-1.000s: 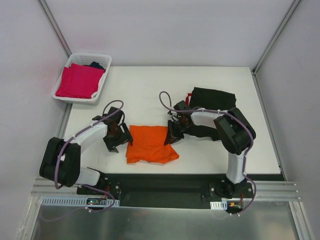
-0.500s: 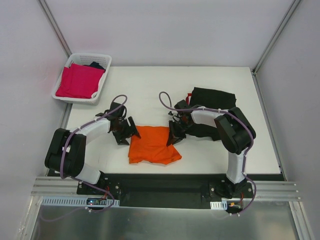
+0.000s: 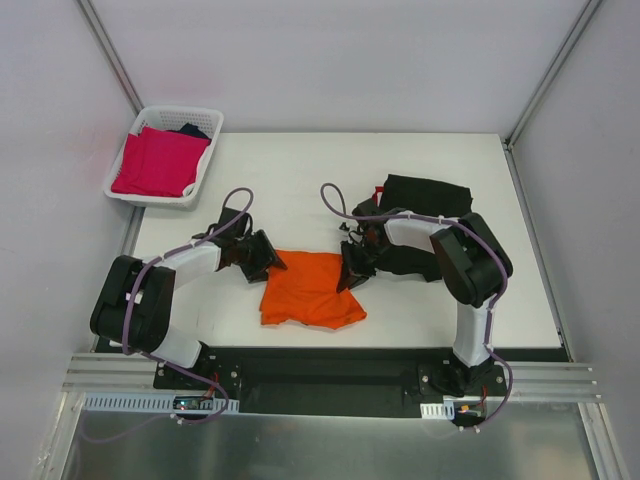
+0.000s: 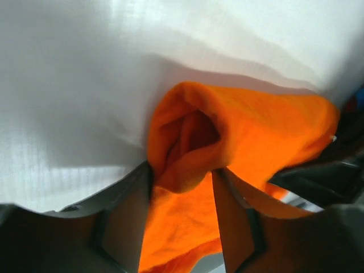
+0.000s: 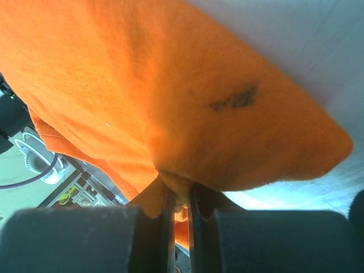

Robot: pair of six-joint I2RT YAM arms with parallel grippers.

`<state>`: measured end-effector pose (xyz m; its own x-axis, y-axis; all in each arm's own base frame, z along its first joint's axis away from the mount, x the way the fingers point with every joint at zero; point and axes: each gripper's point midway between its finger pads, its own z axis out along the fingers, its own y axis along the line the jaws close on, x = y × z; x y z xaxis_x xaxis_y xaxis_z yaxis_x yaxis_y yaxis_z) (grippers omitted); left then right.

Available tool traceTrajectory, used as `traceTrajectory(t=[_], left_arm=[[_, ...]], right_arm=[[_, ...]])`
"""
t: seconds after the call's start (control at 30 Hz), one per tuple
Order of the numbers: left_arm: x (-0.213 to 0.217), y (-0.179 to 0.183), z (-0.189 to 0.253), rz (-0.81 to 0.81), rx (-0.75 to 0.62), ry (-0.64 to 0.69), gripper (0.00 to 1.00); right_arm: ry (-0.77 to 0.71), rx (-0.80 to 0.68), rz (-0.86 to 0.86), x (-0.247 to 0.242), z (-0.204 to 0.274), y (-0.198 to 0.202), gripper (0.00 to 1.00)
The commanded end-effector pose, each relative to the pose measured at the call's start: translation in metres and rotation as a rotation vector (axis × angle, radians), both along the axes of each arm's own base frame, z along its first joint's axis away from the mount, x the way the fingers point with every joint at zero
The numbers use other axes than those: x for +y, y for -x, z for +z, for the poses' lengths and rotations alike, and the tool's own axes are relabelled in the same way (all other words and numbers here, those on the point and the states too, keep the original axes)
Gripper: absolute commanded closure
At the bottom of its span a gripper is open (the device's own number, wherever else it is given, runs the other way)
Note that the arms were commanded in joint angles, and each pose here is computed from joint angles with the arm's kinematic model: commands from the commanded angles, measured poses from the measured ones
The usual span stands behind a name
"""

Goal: Fold and stack the t-shirts

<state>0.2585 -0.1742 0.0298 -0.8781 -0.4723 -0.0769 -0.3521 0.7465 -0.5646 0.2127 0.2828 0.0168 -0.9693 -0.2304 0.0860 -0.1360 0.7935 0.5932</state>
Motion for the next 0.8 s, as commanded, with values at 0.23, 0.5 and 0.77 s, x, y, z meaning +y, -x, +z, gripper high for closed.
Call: traceTrajectory(t=[0.23,0.5,0.77], left_arm=[[0.013,0.036,-0.023,0.011,0.088,-0.045,1.0],[0.011,0.004,0.023,-0.001,-0.038,-0.062,1.0],[-0.008,-0.022,0.07,-0.064,-0.13,-0.046,1.0]], right_arm=[[0.047,-0.009,0.017,-0.011,-0.007,-0.001,0.99],[0.071,-0.069,-0.01,-0.016,0.005,-0.015,0.99],[0.05,-0.181,-0.053,-0.02,0.05,-0.049,0.99]])
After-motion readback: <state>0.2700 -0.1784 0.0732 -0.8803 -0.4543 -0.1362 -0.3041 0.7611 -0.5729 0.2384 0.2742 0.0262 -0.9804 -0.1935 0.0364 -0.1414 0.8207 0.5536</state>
